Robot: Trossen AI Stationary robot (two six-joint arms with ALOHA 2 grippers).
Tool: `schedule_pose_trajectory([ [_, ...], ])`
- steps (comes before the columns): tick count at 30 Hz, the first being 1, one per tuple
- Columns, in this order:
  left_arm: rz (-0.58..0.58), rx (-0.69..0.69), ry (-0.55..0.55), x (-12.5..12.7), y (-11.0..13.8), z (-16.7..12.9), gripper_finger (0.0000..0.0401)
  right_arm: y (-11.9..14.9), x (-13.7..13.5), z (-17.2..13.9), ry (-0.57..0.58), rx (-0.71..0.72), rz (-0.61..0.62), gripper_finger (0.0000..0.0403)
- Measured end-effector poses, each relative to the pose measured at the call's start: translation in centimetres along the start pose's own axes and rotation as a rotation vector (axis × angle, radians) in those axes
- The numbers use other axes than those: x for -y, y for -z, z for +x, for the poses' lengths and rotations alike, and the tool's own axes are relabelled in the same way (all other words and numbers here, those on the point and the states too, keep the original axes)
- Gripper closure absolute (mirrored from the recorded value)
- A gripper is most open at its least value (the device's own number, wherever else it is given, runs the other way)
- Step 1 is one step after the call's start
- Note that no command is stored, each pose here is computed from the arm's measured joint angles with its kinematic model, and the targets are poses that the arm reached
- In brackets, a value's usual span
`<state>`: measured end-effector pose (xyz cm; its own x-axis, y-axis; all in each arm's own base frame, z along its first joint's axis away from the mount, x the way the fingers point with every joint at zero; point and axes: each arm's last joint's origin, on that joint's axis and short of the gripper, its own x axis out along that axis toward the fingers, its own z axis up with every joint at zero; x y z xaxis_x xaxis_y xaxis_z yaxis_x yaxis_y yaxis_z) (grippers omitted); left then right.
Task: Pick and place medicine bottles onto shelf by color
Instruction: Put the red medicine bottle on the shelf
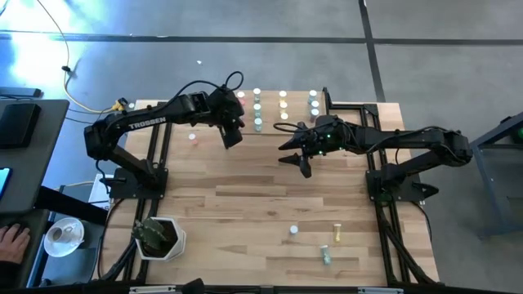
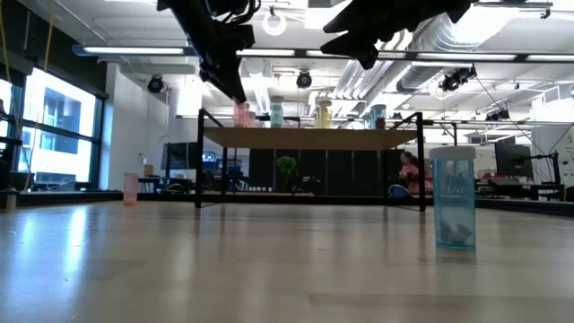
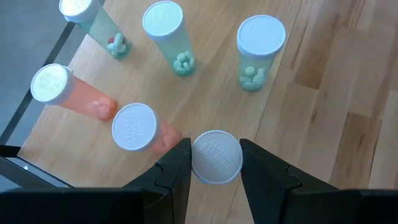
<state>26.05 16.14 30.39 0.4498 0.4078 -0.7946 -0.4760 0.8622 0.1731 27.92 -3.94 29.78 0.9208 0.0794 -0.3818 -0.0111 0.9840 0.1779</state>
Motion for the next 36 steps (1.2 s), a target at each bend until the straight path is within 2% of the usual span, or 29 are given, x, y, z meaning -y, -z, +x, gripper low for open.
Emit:
schedule_pose_trajectory([
  [5,0.0,0.007,-0.001,0.0,-0.07,0.06,0.0284,0.0,0.0,0.0,0.0,0.0,0.0,0.0206],
  [15,0.008,-0.005,-0.026,-0.05,0.03,0.19,0.025,0.0,0.0,0.0,0.0,0.0,0.0,0.0206],
  [27,0.008,-0.001,-0.03,-0.07,-0.01,0.17,0.0243,0.0,0.0,0.0,0.0,0.0,0.0,0.0206],
  [36,0.007,0.0,-0.03,-0.08,-0.02,0.13,0.0197,0.08,0.01,0.01,0.001,-0.008,0.002,0.0206],
])
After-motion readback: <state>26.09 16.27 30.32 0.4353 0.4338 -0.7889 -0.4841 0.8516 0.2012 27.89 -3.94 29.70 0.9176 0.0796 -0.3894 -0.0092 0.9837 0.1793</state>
